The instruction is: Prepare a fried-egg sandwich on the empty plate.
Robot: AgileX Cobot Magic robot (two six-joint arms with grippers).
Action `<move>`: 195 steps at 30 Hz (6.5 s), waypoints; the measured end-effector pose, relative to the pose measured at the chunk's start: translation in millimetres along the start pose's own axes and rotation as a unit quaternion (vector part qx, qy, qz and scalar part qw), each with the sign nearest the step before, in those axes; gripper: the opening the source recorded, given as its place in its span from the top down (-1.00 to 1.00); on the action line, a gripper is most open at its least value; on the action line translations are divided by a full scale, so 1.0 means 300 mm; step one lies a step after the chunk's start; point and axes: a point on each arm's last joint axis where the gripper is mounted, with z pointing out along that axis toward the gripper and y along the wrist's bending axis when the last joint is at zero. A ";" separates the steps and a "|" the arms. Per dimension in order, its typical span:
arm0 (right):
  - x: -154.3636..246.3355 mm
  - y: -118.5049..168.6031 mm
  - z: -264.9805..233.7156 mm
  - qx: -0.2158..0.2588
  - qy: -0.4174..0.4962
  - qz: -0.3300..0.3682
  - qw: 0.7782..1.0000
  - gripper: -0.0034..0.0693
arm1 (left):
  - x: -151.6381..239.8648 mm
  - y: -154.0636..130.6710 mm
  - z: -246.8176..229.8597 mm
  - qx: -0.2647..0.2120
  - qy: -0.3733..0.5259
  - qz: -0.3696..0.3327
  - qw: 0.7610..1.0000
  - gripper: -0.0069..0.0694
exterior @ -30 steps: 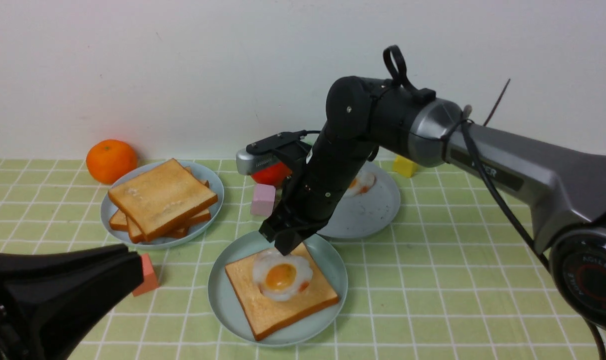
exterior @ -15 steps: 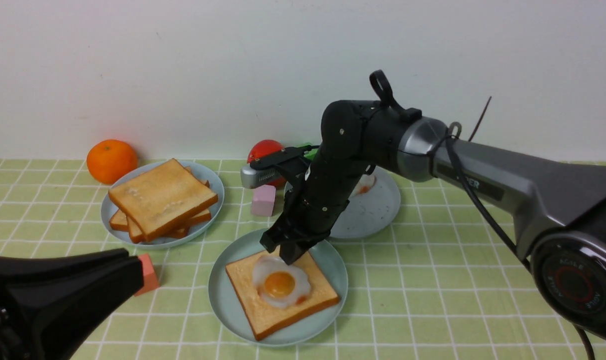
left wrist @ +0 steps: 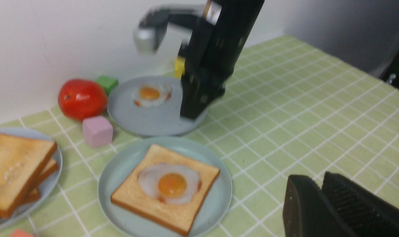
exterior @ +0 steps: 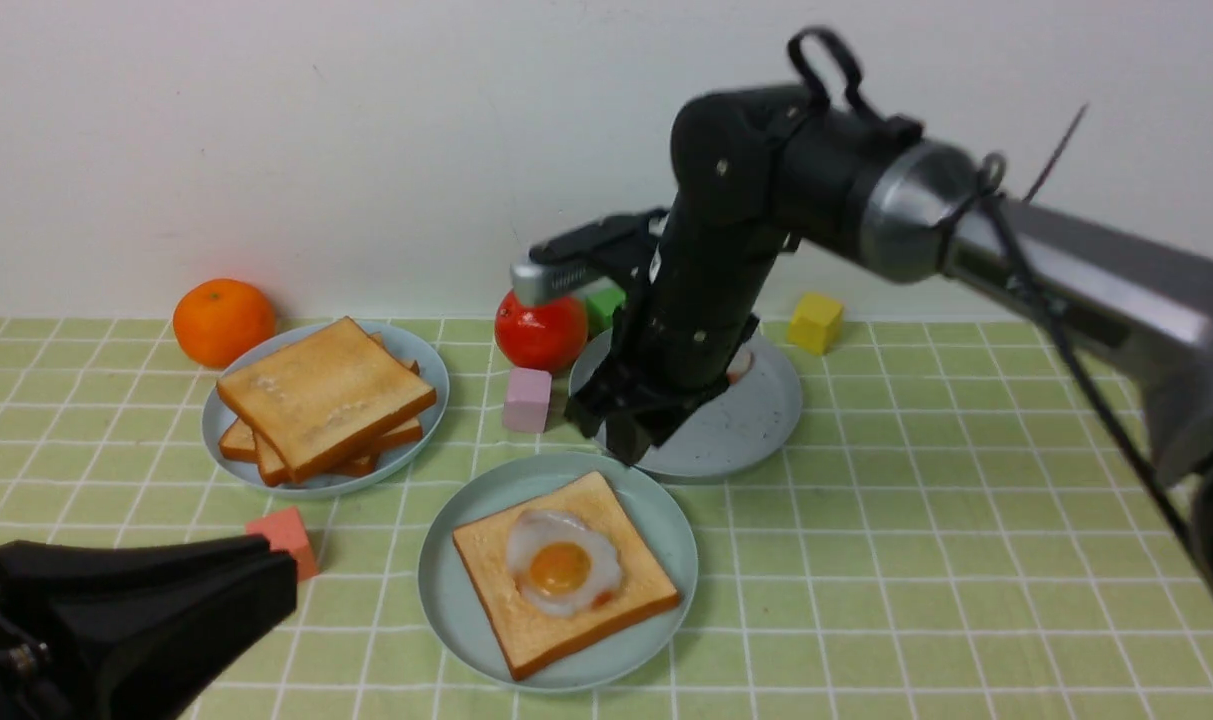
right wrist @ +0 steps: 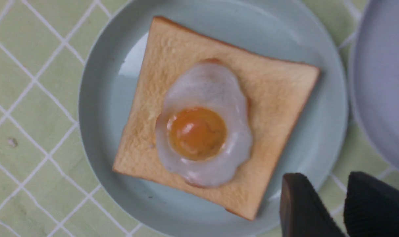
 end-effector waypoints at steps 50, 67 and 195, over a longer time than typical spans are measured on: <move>1.009 0.249 -0.812 0.113 -0.258 0.142 0.949 0.68 | 0.006 0.687 0.906 -0.195 0.426 0.108 0.877 -0.16; 1.009 0.249 -0.812 0.113 -0.259 0.148 0.948 0.65 | 0.118 0.732 0.964 -0.186 0.471 0.153 0.849 -0.34; 1.157 0.321 -0.868 0.055 -0.278 0.142 0.948 0.94 | 0.181 -0.001 0.005 0.042 -0.089 0.002 0.995 0.85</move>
